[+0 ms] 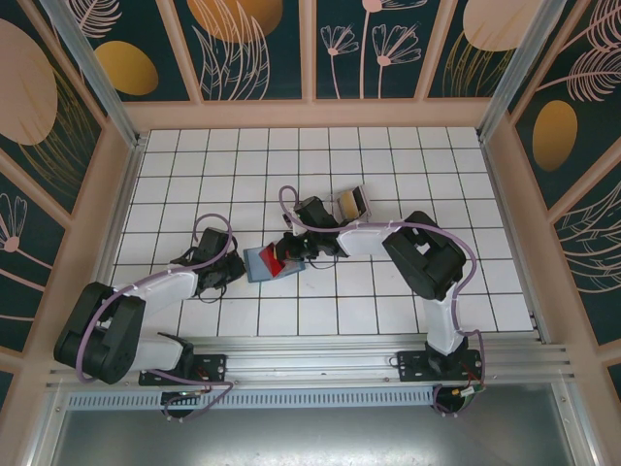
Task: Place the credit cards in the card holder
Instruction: Insert the credit card into the card slot.
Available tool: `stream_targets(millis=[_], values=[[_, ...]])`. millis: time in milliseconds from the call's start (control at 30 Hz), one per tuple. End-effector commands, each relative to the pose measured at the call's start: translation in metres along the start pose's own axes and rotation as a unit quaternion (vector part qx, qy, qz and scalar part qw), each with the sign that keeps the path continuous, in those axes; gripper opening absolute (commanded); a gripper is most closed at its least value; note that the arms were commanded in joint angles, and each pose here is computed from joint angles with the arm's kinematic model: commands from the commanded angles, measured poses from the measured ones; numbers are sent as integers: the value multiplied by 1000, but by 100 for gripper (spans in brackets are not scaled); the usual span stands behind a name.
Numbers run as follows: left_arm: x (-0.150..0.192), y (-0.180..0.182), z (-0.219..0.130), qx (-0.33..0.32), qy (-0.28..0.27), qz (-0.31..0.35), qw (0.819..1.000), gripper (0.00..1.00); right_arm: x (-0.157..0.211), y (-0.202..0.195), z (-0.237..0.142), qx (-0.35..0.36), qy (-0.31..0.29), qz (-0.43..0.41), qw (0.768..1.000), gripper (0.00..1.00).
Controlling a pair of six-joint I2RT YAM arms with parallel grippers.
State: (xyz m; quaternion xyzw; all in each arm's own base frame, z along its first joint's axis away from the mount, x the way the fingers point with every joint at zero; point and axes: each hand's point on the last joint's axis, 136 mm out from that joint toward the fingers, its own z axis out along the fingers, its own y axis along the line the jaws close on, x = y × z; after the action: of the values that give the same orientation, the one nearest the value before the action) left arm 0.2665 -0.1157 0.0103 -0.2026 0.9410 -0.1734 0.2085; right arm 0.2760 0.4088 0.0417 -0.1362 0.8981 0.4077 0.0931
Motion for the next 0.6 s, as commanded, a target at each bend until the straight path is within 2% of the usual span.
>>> stream_targets(millis=[0,567], values=[[26,-4,10,28,52,3,998,13,-12,0,-7,21,-31,-15,999,0],[27,-5,10,30,53,3,998,10,-18,-9,-19,27,-48,-16,998,0]])
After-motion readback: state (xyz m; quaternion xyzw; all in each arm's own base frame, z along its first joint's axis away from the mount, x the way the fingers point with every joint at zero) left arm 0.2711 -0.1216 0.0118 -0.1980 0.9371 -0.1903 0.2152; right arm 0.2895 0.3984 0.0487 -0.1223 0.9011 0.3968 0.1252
